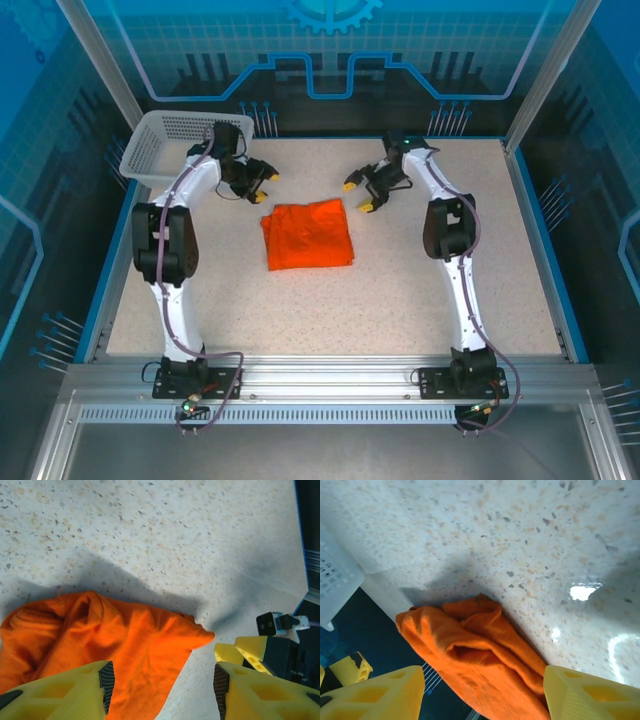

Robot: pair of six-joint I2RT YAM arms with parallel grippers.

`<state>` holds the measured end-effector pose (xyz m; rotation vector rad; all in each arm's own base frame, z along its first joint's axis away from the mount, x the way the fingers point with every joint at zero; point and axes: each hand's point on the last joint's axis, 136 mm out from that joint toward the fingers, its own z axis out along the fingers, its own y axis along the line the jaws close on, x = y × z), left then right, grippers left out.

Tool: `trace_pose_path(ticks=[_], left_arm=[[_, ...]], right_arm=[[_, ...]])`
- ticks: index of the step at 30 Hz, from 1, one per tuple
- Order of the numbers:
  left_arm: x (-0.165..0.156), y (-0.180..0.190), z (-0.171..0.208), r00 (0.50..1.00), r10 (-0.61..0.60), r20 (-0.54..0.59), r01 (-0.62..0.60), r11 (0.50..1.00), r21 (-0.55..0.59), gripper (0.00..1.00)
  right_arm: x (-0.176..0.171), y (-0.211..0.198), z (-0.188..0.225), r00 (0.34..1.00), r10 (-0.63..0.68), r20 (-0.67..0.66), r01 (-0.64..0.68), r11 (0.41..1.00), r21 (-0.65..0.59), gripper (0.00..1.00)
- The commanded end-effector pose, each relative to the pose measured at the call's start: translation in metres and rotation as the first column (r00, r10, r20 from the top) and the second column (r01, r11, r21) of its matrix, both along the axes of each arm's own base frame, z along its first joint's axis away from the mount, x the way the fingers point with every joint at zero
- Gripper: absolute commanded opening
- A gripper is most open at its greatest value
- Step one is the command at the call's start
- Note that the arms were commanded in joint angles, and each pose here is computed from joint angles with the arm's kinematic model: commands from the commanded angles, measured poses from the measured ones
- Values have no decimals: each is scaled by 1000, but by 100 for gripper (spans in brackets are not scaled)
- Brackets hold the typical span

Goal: Fold and stack the t-shirts

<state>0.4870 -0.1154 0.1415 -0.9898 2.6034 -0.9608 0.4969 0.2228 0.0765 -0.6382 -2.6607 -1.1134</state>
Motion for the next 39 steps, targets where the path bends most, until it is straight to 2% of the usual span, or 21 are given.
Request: trace_pose_path(ticks=[1,6,9,13,15,19,24,28,32,36,39], left_arm=[[-35,-23,18,992,-120,38,118,992,45,63],[-94,-58,-15,947,-322,3,321,946,54,71],[-117,-67,-37,927,-375,-28,376,925,60,72],[-137,-61,-73,921,-376,-104,385,918,96,69],[-148,-56,-90,917,-372,-142,389,914,115,67],[-180,-45,-118,896,-378,-234,419,894,159,64],[-220,-33,-130,873,-385,-299,443,883,156,63],[-247,-28,-128,861,-393,-324,454,880,140,63],[-271,-26,-124,855,-393,-337,449,888,103,63],[-284,-26,-107,858,-403,-319,449,889,85,63],[-269,-25,-79,883,-399,-247,431,898,91,64]], right_arm=[[-29,16,46,985,108,133,-107,994,-16,60],[-74,57,54,949,206,240,-221,975,38,50],[-94,81,36,940,255,225,-270,962,39,43],[-111,100,-2,945,289,150,-295,956,15,31],[-119,104,-18,946,298,131,-299,954,-6,29],[-144,97,-50,942,326,79,-322,945,-57,25],[-183,74,-83,934,356,5,-354,931,-92,20],[-214,56,-87,914,405,10,-401,908,-120,20],[-245,50,-87,888,459,29,-454,884,-113,26],[-262,48,-74,866,493,81,-484,868,-107,40],[-256,53,-40,844,493,214,-487,870,-84,50]])
